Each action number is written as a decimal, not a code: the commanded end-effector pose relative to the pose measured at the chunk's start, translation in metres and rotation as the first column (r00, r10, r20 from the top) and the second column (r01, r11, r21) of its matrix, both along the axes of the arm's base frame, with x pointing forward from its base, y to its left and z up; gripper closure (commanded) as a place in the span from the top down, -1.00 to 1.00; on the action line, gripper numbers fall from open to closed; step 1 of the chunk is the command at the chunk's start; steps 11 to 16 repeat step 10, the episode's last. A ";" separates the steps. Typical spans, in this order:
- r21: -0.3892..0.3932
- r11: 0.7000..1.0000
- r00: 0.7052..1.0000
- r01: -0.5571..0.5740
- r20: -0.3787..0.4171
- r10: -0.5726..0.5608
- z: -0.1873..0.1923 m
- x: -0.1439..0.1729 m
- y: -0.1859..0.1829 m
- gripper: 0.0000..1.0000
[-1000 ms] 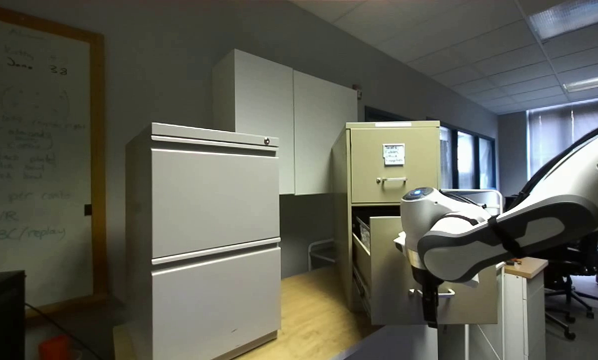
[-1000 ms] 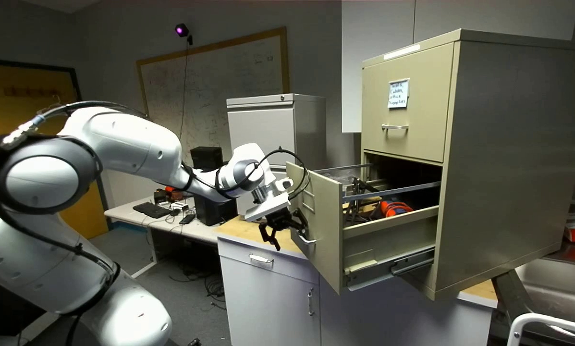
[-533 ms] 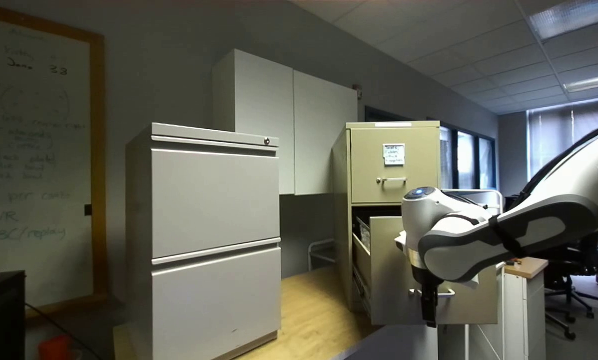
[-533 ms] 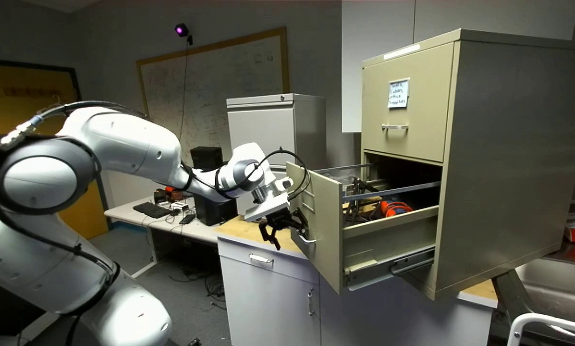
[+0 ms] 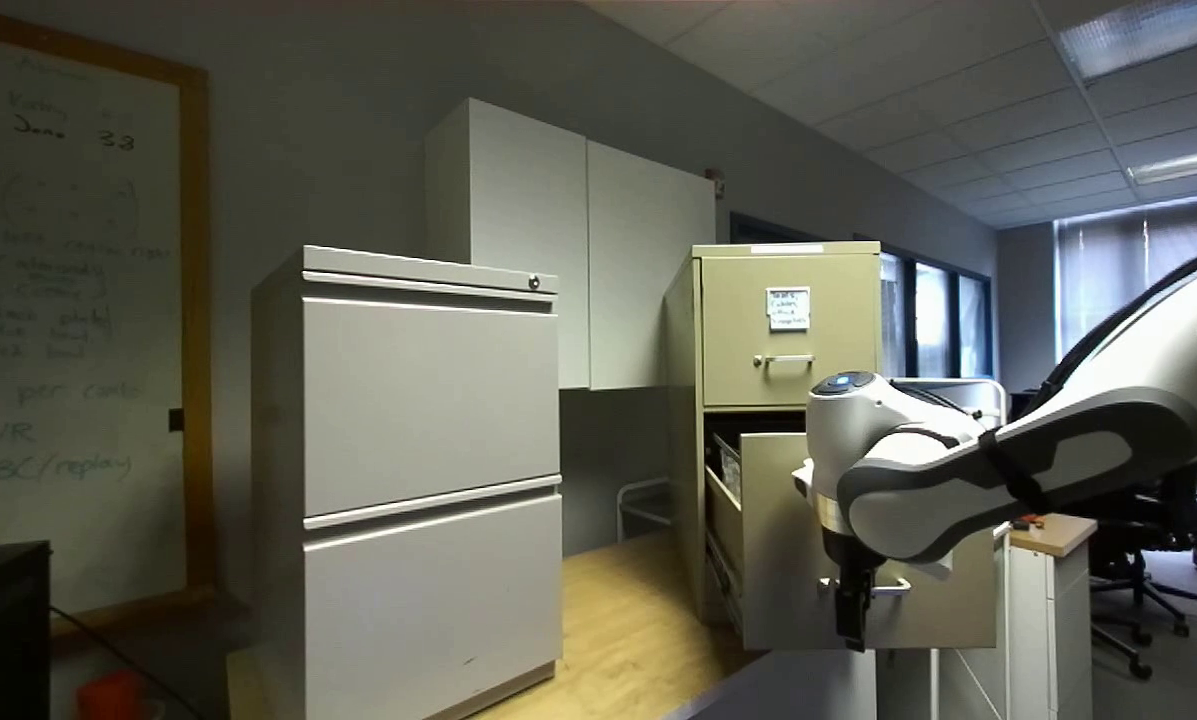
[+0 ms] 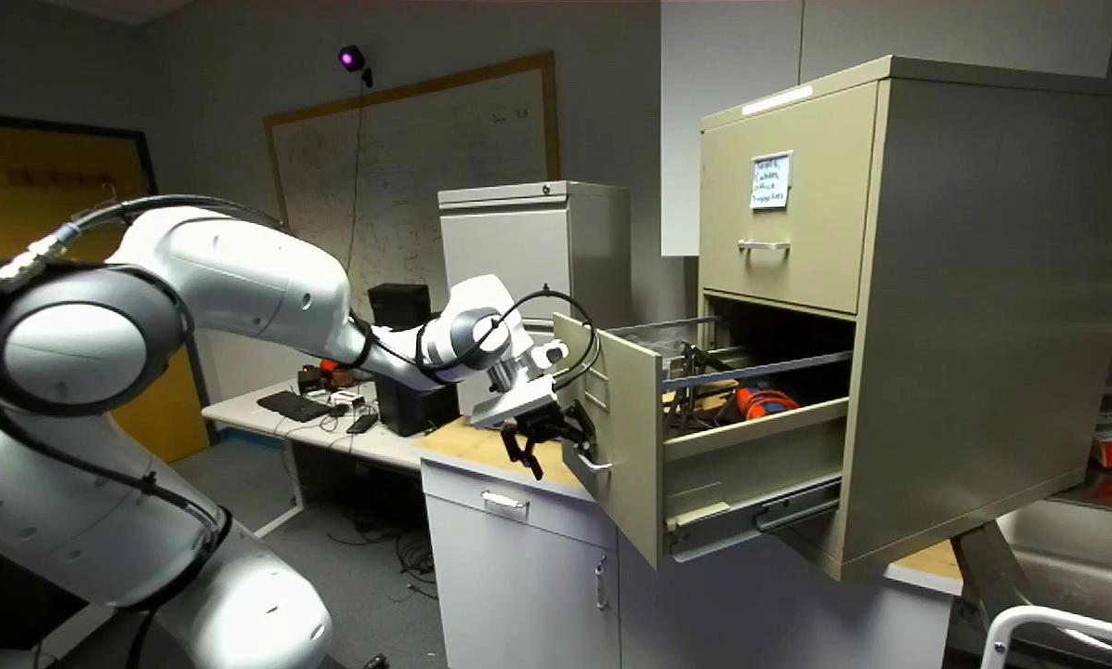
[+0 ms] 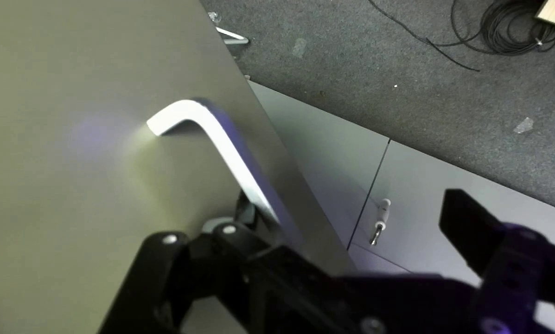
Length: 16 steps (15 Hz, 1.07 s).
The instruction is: Open the bottom drawer of the file cabinet
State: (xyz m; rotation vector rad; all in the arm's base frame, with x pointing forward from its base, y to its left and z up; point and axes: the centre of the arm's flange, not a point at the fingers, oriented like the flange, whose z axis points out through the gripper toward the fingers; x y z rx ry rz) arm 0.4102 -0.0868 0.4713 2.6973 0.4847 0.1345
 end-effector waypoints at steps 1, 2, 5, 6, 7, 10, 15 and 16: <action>0.043 0.999 0.997 0.006 0.071 -0.009 0.032 0.000 0.038 1.00; 0.042 0.999 0.997 0.013 0.081 -0.017 0.034 0.000 0.037 1.00; 0.039 0.999 0.994 0.028 0.104 -0.032 0.040 -0.001 0.037 1.00; 0.039 0.999 0.993 0.030 0.112 -0.034 0.042 -0.001 0.037 1.00; 0.040 0.999 0.991 0.028 0.127 -0.032 0.048 -0.001 0.040 1.00; 0.042 0.999 0.980 -0.002 0.198 -0.007 0.077 -0.003 0.067 1.00; 0.042 0.999 0.980 -0.002 0.198 -0.007 0.077 -0.003 0.067 1.00; 0.042 0.999 0.980 -0.002 0.198 -0.007 0.077 -0.003 0.067 1.00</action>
